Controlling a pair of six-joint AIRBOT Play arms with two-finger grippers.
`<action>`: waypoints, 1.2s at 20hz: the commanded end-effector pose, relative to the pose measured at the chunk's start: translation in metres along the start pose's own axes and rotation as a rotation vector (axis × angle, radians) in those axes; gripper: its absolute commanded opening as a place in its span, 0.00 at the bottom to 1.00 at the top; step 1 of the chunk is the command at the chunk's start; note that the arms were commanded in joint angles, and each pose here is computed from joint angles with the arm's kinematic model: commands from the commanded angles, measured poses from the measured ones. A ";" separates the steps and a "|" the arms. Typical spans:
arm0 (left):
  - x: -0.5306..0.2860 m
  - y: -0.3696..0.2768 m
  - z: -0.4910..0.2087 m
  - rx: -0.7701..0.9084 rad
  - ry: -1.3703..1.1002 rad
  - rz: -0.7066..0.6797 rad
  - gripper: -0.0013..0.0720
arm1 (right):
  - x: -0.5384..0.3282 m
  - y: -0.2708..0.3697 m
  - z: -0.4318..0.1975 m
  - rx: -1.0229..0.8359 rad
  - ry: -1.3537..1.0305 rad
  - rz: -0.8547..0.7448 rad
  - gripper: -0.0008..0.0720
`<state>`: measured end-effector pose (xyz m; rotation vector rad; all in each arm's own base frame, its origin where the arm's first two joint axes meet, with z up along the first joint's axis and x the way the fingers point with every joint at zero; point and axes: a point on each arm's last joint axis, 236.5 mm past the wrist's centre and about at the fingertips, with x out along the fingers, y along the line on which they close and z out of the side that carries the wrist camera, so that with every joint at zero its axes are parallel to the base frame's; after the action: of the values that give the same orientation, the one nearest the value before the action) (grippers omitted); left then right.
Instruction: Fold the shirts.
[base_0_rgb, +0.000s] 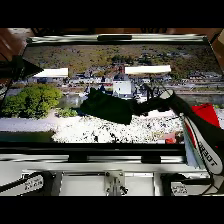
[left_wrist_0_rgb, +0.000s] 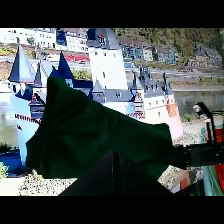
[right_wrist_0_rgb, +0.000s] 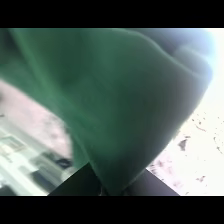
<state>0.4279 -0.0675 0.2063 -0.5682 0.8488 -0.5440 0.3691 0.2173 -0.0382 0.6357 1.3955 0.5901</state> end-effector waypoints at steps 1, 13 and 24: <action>0.001 0.001 0.000 -0.002 -0.001 0.001 0.07 | -0.075 0.058 0.004 -0.051 0.013 0.097 0.09; 0.001 0.001 0.000 0.040 0.000 0.001 0.07 | -0.318 0.067 0.038 -0.159 -0.384 -0.311 0.09; 0.024 -0.033 -0.018 0.121 0.066 -0.057 0.07 | -0.420 0.046 0.125 -0.252 -0.869 -0.452 0.09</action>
<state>0.4213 -0.1028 0.2054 -0.4870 0.8569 -0.6412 0.4316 -0.0285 0.2749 0.3211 0.7364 0.1633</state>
